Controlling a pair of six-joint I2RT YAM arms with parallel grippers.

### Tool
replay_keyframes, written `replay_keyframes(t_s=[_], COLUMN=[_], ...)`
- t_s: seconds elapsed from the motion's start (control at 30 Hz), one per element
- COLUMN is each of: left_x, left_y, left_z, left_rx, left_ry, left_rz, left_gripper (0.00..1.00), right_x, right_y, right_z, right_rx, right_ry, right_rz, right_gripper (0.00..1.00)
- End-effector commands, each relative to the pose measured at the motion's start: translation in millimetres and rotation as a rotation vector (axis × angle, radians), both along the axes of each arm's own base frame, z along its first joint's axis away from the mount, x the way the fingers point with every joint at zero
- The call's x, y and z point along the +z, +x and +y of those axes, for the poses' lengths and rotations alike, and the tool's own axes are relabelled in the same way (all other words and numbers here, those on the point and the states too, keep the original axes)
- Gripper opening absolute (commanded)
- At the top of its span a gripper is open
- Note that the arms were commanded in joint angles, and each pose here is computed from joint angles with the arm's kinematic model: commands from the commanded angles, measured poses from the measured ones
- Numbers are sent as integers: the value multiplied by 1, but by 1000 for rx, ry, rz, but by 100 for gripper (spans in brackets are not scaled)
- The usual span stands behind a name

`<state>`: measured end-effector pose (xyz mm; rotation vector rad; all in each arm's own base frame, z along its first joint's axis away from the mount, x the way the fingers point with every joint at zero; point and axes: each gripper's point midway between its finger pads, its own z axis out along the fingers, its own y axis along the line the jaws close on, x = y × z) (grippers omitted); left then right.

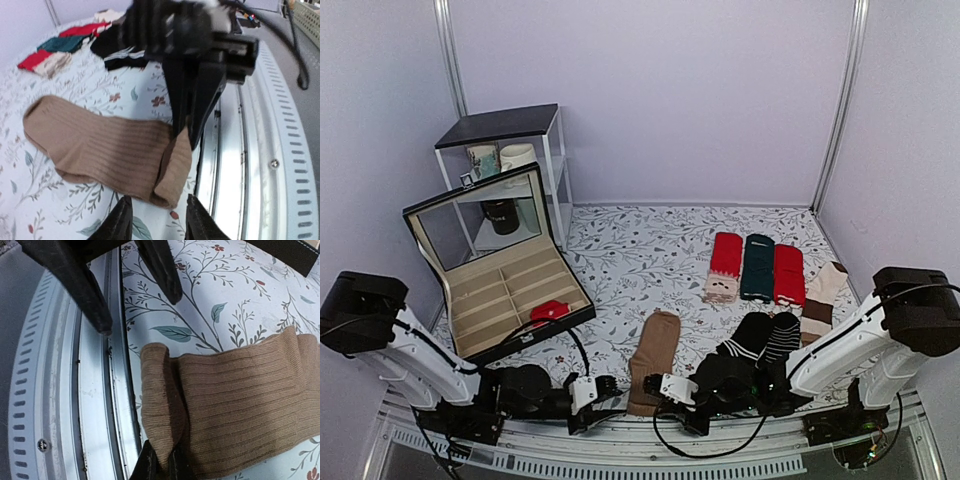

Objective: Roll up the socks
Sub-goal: Roll a pair of socks at the corner of the board.

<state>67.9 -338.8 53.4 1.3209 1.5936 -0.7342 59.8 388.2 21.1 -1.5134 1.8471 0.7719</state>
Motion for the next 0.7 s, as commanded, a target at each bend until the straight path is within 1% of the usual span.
replay_keyframes(t_s=[0.0,0.07,0.17,0.23,0.47,0.67], left_x=[27,20,6,-4,-28,-36], left_y=[6,2,-7,-8,-6,-2], left_z=[-11,-19,-26,-27,-29,-27], left_rx=[-39,-69,-110,-106,-94,-64], left_ry=[-10,29,67,96,186,216], left_rz=[-252,-258,-246,-243,-239,-240], left_gripper=[38,38,38,38,38,38], right_x=[-45,-46,-50,-54,-62,-68], right_y=[-21,-21,-18,-16,-15,-16], right_z=[-30,-33,-39,-43,-45,-46], right_rx=[4,-17,-49,-75,-91,-93], right_ry=[-138,-142,-157,-175,-209,-230], right_rz=[279,345,380,401,415,421], right_gripper=[0,0,1,1,1,1])
